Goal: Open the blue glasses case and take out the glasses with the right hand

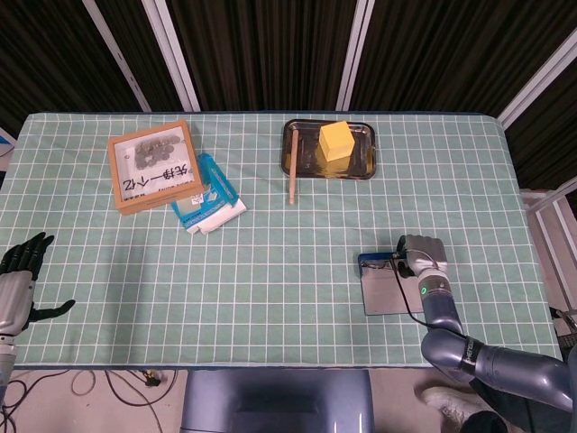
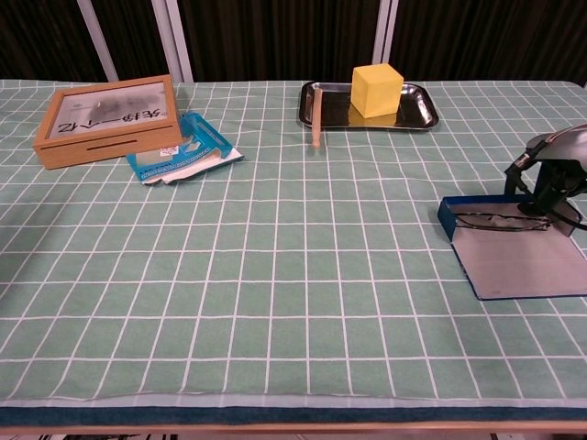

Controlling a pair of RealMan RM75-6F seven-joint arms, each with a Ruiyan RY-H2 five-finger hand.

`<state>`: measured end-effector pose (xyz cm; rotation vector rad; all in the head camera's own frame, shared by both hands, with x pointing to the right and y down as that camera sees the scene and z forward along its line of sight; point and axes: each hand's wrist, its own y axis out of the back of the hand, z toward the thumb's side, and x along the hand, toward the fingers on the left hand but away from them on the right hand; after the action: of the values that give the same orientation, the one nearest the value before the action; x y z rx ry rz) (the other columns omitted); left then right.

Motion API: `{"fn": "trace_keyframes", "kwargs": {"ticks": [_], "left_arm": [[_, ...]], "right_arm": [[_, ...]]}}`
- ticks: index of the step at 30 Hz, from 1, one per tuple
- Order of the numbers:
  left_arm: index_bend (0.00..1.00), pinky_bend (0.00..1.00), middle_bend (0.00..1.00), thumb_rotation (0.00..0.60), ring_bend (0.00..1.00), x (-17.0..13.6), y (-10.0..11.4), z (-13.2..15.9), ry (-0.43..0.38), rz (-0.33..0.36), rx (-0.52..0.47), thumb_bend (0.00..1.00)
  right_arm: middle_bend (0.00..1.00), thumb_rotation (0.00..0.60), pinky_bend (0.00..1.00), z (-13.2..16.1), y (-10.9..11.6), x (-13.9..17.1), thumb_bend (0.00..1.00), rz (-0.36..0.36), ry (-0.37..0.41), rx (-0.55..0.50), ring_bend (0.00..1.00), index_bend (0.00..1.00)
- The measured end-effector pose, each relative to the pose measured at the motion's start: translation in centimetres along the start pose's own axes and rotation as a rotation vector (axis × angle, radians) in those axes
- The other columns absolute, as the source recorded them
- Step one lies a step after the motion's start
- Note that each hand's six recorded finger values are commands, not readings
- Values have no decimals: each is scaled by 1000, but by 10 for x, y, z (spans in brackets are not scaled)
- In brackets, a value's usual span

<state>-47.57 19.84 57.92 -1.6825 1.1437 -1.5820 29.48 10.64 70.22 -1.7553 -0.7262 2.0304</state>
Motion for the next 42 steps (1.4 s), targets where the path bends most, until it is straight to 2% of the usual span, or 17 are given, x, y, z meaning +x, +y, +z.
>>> {"fn": "trace_keyframes", "kwargs": {"ticks": [32,42], "left_arm": [[0,0,0,600,0,0,0,0,4,-2,-4,26],[0,0,0,600,0,0,0,0,4,-2,-4,26]], "right_arm": [[874,600,1000,2,-1,1,534,10,-11,-7,945,483],[874,600,1000,6,8,3,534,3,-4,-69,945,488]]}}
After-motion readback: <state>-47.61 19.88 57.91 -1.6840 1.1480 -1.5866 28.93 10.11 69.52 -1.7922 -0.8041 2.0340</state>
